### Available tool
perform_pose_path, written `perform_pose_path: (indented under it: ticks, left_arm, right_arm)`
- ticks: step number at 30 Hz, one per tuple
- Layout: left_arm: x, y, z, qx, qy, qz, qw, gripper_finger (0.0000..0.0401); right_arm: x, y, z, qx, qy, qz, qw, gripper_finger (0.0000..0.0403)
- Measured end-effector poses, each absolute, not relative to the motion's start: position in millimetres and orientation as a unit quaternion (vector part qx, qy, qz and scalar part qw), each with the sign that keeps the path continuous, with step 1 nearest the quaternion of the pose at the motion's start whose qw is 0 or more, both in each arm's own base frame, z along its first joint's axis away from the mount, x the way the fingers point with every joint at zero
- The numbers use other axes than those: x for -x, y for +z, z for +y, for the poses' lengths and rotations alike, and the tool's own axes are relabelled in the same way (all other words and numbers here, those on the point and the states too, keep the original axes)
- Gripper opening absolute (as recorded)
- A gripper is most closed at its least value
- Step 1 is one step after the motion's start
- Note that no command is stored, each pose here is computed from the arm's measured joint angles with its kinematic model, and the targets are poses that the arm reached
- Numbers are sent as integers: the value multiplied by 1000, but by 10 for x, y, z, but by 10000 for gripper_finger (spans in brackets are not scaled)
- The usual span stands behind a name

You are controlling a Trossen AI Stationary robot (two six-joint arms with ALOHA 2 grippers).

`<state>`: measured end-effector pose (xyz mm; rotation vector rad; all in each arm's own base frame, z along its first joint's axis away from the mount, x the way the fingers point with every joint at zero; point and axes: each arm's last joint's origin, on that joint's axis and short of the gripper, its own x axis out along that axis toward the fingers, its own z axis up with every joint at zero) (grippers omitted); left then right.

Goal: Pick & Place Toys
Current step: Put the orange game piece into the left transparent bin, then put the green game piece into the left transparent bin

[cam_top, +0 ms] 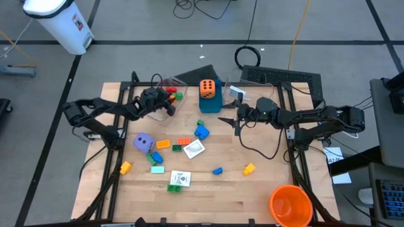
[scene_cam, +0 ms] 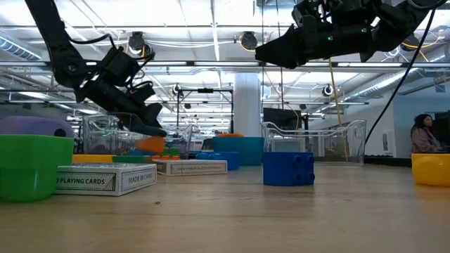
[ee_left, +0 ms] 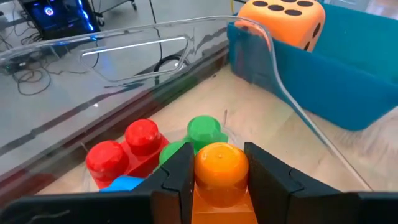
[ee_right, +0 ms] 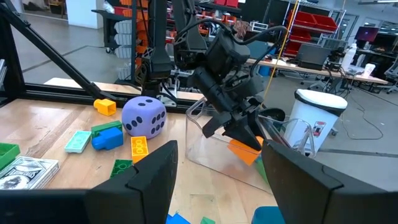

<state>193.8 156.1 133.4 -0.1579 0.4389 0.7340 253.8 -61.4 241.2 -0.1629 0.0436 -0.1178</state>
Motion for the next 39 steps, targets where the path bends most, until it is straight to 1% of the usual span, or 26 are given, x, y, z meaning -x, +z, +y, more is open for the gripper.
perform_pose_path:
  ticks: [8, 16, 24, 27, 32, 39]
  left_arm:
    - [-1932, 1324, 1596, 80, 360, 204, 907, 113]
    - [-1891, 1314, 1636, 94, 364, 203, 904, 162]
    - [-1883, 1322, 1645, 86, 363, 204, 905, 181]
    - [-1883, 1355, 1651, 77, 366, 201, 905, 181]
    - [-1897, 1617, 1657, 48, 367, 153, 916, 172]
    - [-1777, 2069, 1497, -5, 359, 81, 930, 156]
  right_arm:
    - [-2538, 2412, -614, 81, -59, 22, 995, 220]
    - [-2538, 2412, -614, 81, -59, 22, 995, 221]
    - [-2538, 2412, -614, 81, -59, 22, 995, 215]
    - [-2538, 2412, -614, 81, -59, 22, 995, 216]
    - [-2538, 2411, -614, 82, -59, 22, 995, 215]
    - [-2537, 2389, -614, 80, -58, 34, 995, 213]
